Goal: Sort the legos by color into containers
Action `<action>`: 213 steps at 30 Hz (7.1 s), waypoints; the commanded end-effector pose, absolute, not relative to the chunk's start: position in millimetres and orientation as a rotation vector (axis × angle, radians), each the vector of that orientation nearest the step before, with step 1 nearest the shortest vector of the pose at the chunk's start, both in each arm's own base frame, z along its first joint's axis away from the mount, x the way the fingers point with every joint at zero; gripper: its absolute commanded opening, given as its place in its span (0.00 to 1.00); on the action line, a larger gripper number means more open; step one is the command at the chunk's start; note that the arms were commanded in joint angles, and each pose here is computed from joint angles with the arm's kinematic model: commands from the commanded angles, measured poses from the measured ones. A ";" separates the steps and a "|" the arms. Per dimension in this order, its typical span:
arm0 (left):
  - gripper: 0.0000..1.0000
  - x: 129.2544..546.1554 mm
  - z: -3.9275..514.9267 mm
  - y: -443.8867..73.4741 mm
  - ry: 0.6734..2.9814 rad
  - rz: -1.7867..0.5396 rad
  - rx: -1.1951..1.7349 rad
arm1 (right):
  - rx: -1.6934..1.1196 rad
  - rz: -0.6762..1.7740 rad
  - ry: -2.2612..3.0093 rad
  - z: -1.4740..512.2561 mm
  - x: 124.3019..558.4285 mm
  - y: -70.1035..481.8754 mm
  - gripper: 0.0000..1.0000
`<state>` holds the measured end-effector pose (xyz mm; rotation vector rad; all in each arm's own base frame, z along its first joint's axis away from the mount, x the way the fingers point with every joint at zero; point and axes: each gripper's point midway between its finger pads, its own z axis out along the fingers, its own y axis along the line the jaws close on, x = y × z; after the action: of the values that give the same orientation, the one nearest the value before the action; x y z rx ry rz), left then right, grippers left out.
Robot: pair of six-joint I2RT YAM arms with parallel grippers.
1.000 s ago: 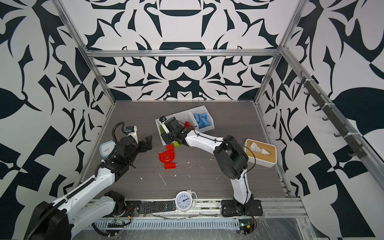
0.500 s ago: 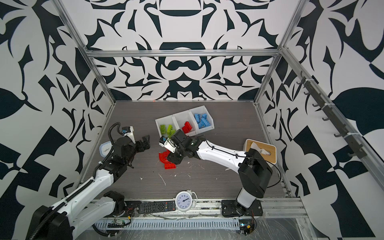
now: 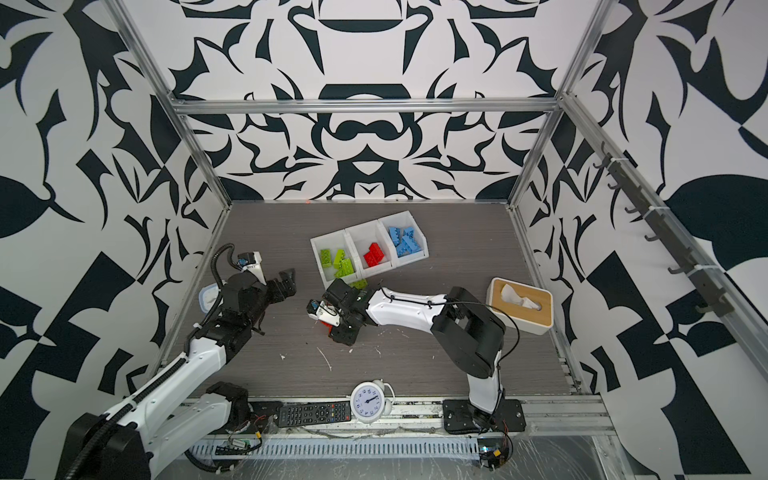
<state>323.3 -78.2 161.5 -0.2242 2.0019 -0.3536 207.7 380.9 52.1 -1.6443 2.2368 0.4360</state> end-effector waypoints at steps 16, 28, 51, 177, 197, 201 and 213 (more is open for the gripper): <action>1.00 321.4 156.2 -79.1 2.012 -0.375 -0.234 | -1.643 0.365 2.159 60.6 223.8 392.5 0.53; 1.00 320.9 155.7 -77.1 2.010 -0.366 -0.240 | -1.673 0.344 2.167 49.5 225.2 393.4 0.48; 1.00 321.0 155.9 -76.9 2.008 -0.366 -0.243 | -1.598 0.425 2.161 79.3 212.2 386.8 0.24; 1.00 316.2 154.3 -54.2 1.977 -0.399 -0.367 | -1.412 0.532 2.430 63.2 242.8 398.5 0.52; 1.00 316.2 154.1 -53.0 1.979 -0.391 -0.370 | -1.501 0.195 2.443 26.3 246.2 388.1 0.46; 1.00 316.1 154.1 -53.2 1.980 -0.392 -0.369 | -1.501 0.182 2.433 27.0 245.5 387.7 0.39; 1.00 316.5 153.4 -54.0 1.982 -0.396 -0.366 | -1.422 0.280 2.354 61.8 248.4 397.9 0.25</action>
<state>315.1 -54.9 147.9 -0.3588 1.9980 -0.3883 246.0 392.3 35.7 -1.4703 2.4029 0.2291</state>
